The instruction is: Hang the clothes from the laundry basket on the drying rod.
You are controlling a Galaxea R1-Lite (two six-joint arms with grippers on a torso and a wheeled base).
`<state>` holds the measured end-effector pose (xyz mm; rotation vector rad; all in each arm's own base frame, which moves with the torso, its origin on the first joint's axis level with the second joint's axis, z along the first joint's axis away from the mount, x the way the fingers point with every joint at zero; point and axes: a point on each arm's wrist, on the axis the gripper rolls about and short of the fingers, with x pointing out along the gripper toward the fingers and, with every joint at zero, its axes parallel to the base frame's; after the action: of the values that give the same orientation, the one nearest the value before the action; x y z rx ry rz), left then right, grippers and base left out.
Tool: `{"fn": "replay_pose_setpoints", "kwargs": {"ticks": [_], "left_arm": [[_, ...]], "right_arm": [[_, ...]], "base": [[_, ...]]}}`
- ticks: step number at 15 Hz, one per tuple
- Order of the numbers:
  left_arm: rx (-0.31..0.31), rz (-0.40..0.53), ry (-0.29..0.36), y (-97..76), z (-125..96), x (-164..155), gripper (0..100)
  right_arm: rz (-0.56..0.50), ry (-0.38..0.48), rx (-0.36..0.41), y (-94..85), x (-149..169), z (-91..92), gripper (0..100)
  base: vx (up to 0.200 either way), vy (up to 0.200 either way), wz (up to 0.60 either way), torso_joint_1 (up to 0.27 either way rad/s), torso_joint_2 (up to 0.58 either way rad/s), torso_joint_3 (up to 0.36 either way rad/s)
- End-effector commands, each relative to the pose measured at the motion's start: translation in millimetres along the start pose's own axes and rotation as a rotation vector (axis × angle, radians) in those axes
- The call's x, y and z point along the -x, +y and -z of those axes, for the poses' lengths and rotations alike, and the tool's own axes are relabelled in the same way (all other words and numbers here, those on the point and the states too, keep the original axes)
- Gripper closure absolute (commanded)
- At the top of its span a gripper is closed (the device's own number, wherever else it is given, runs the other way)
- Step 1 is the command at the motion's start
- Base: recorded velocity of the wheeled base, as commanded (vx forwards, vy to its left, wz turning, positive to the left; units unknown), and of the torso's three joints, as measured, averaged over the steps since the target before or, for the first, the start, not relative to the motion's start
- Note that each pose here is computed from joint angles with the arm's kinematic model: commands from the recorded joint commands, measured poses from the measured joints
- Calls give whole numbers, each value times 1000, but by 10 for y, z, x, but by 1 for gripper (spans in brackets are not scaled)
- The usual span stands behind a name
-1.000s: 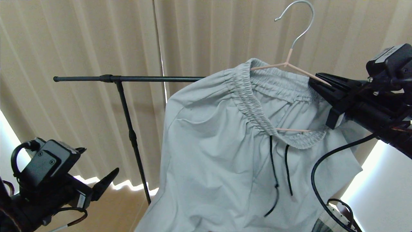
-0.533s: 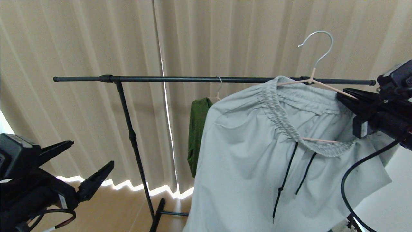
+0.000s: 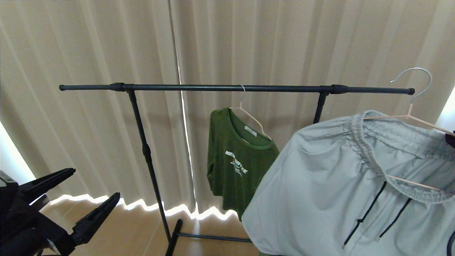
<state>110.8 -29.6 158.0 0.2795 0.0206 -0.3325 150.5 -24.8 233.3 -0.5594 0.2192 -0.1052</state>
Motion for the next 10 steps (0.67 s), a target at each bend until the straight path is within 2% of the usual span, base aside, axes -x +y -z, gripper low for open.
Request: {"fn": "replay_pose_setpoints", "kwargs": {"ticks": [1, 7, 10], "left_arm": [[0, -7, -8, 10, -15, 4, 0], [-8, -11, -26, 12, -36, 31, 0], [-7, -17, -48, 18, -64, 62, 0]], "right_arm": [[63, 63, -12, -84, 263, 77, 100], [169, 246, 59, -142, 206, 218, 100], [156, 258, 77, -129, 163, 230, 100]], "base": [[0, 0, 0, 0, 0, 0], [0, 0, 0, 0, 0, 0], [0, 0, 0, 0, 0, 0]]}}
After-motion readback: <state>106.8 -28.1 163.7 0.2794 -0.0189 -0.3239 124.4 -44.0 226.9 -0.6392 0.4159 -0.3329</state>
